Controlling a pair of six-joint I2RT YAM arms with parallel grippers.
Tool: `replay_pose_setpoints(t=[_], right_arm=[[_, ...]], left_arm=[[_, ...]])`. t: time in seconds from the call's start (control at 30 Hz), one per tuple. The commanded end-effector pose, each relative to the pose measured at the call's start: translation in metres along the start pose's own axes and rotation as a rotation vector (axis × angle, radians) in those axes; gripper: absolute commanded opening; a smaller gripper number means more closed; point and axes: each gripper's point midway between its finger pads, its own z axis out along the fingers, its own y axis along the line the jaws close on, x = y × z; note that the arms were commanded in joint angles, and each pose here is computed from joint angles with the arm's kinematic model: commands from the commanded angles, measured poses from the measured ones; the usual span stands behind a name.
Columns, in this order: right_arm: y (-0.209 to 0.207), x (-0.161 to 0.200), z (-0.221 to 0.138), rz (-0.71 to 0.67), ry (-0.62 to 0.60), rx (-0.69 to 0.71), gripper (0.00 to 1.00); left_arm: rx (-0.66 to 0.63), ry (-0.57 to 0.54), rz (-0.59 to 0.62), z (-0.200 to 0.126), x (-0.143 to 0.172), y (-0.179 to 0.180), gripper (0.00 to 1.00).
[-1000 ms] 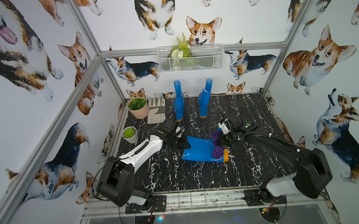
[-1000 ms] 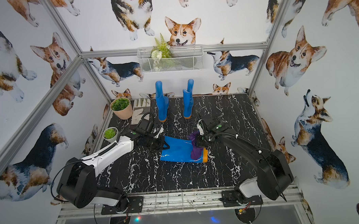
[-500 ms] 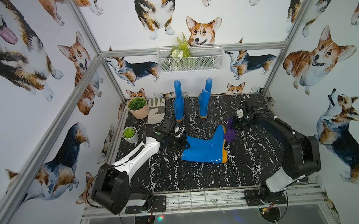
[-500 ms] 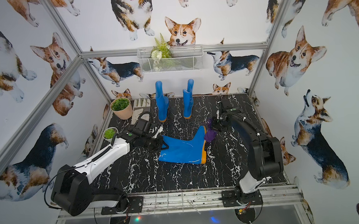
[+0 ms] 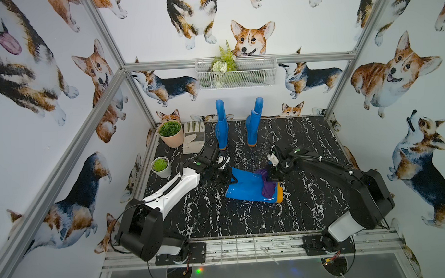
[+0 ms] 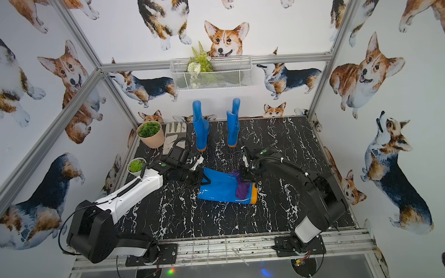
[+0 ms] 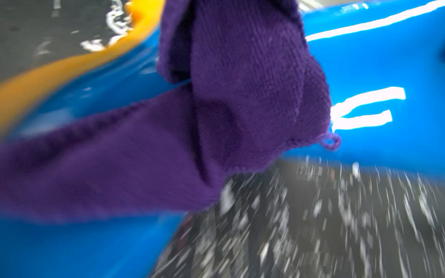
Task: Wipe the rubber boots with a cloth
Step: Wipe the dirt off the rubber boot, then place the cleaning item at the center of the board.
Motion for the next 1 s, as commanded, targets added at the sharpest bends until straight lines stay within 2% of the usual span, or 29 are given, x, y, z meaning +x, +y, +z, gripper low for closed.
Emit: replay_pose_setpoints(t=[0.0, 0.1, 0.2, 0.23, 0.3, 0.37, 0.4, 0.43, 0.57, 0.6, 0.87, 0.97], right_arm=[[-0.031, -0.044, -0.031, 0.089, -0.09, 0.016, 0.0], [-0.055, -0.075, -0.074, 0.128, -0.215, 0.055, 0.0], [-0.086, -0.082, -0.104, 0.139, -0.289, 0.18, 0.01], [-0.095, -0.08, -0.109, 0.138, -0.291, 0.225, 0.05], [-0.113, -0.073, -0.112, 0.123, -0.273, 0.326, 0.22], [-0.123, -0.064, -0.11, 0.117, -0.241, 0.381, 0.52], [-0.126, -0.061, -0.109, 0.114, -0.225, 0.394, 0.62], [-0.129, -0.056, -0.106, 0.111, -0.207, 0.405, 0.7], [-0.134, -0.05, -0.109, 0.105, -0.185, 0.442, 0.85], [-0.135, -0.049, -0.113, 0.1, -0.191, 0.455, 1.0], [-0.122, -0.056, -0.141, 0.044, -0.262, 0.495, 1.0], [-0.112, -0.058, -0.149, 0.028, -0.293, 0.457, 1.0]], left_arm=[[0.016, 0.015, 0.02, -0.009, 0.009, -0.006, 0.0], [0.001, -0.005, 0.045, -0.019, 0.011, -0.009, 0.0], [0.001, -0.023, 0.072, -0.028, 0.01, -0.014, 0.0], [0.001, -0.026, 0.075, -0.03, 0.009, -0.015, 0.0], [0.006, -0.028, 0.083, -0.031, 0.008, -0.017, 0.0], [0.01, -0.026, 0.087, -0.031, 0.006, -0.019, 0.0], [0.01, -0.024, 0.088, -0.03, 0.006, -0.019, 0.0], [0.01, -0.022, 0.088, -0.029, 0.005, -0.019, 0.0], [0.014, -0.021, 0.089, -0.03, 0.002, -0.022, 0.0], [0.013, -0.025, 0.094, -0.031, 0.001, -0.024, 0.0], [0.007, -0.045, 0.117, -0.042, -0.005, -0.033, 0.0], [0.009, -0.052, 0.125, -0.045, -0.008, -0.037, 0.0]])
